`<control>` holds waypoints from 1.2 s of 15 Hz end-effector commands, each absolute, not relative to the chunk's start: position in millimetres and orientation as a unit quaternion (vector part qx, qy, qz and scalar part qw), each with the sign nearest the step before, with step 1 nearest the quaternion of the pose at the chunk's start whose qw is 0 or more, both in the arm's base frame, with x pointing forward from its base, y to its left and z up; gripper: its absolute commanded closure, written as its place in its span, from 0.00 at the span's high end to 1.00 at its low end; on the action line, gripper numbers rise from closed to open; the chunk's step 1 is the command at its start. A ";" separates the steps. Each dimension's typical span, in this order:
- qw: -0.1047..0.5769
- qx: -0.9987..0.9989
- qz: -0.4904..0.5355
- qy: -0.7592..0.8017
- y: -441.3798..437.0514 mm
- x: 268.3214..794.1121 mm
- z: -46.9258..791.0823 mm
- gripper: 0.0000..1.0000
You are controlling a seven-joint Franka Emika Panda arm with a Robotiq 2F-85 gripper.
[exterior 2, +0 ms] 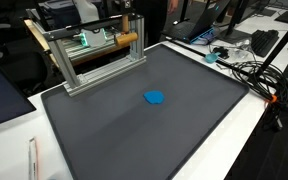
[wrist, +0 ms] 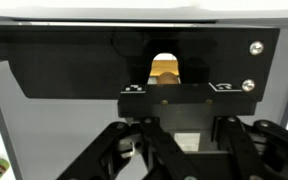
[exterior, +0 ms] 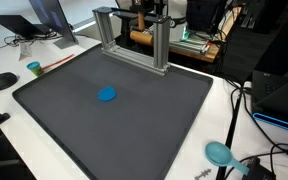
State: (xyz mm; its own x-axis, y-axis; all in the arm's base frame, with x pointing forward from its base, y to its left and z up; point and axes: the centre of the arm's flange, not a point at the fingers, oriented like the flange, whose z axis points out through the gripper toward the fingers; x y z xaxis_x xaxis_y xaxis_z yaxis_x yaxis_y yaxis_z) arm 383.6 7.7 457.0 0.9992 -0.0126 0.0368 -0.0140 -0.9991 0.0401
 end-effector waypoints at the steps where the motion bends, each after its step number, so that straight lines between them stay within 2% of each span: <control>1: 0.014 1.000 0.007 -0.025 3.4 365.2 447.6 0.23; 11: 0.012 1.000 0.011 -0.007 -2.6 347.7 423.2 0.23; 12: 0.011 1.000 0.014 -0.005 -2.7 346.0 423.7 0.73; 13: 0.012 1.000 0.014 -0.003 -3.3 344.2 424.6 0.75; 17: 0.017 1.000 0.025 -0.002 -6.0 341.1 430.0 0.98; 18: 0.022 0.999 0.030 -0.002 -6.0 341.7 432.6 1.00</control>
